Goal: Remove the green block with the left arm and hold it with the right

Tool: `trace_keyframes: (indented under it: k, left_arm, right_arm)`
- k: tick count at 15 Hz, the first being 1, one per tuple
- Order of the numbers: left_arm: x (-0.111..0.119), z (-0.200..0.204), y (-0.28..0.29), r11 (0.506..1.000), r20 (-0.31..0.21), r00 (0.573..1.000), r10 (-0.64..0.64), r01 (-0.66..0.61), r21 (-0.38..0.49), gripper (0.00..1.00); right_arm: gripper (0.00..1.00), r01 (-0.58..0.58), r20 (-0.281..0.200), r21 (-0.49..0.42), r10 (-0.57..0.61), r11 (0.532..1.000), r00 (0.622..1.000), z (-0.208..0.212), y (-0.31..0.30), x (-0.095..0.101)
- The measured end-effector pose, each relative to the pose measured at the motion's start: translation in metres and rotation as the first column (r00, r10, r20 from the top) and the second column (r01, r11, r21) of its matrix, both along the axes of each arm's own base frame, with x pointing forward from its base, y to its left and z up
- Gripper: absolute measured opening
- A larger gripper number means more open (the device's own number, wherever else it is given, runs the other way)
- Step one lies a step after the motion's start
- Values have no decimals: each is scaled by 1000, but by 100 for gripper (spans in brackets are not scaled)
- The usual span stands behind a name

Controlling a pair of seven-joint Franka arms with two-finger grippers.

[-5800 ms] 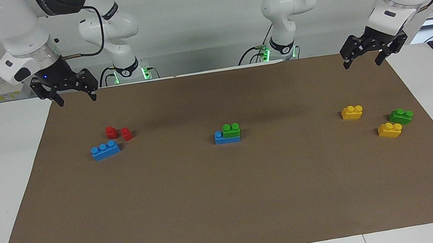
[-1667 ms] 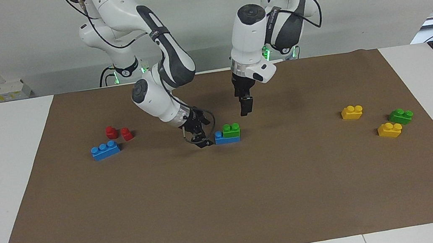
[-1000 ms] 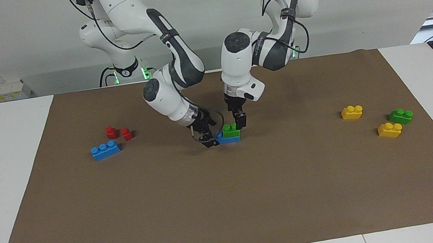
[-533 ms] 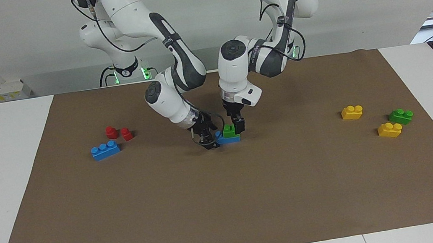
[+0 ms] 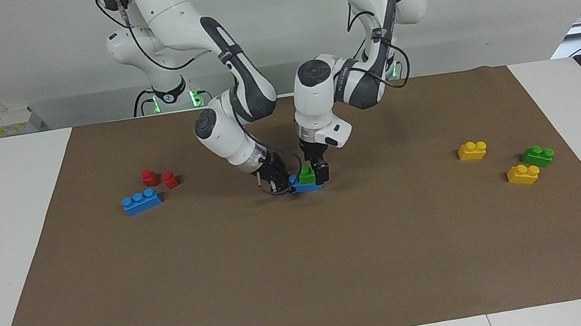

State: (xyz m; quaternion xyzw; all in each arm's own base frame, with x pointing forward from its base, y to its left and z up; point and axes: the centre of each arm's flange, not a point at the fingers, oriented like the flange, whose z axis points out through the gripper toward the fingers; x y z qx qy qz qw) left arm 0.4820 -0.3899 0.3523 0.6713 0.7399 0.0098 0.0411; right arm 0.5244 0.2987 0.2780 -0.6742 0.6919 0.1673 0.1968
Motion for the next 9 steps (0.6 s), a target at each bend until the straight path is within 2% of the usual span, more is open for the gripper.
trace_keyframes:
  k: [2,3,4,7,8,9]
  left_arm:
    - [0,0,0,1000,1,1000,0,0,0,100]
    - [0,0,0,1000,4,1000,-4,4,4,92]
    - [0,0,0,1000,9,1000,-9,9,9,77]
    - [-1,-1,-1,1000,14,1000,-21,21,21,42]
    - [-3,-1,-2,999,16,999,-30,29,23,36]
    - [-3,-1,-2,999,17,999,-32,31,24,36]
  right_arm:
    - [35,-1,1,0,1,1000,1000,0,0,0]
    - [35,-3,1,0,3,1000,1000,0,0,0]
    - [35,-8,4,0,8,1000,1000,0,1,0]
    - [35,-17,20,-3,17,1000,1000,1,5,-2]
    - [35,-20,27,-5,20,1000,999,1,5,-1]
    - [35,-25,30,-5,25,1000,999,1,5,-1]
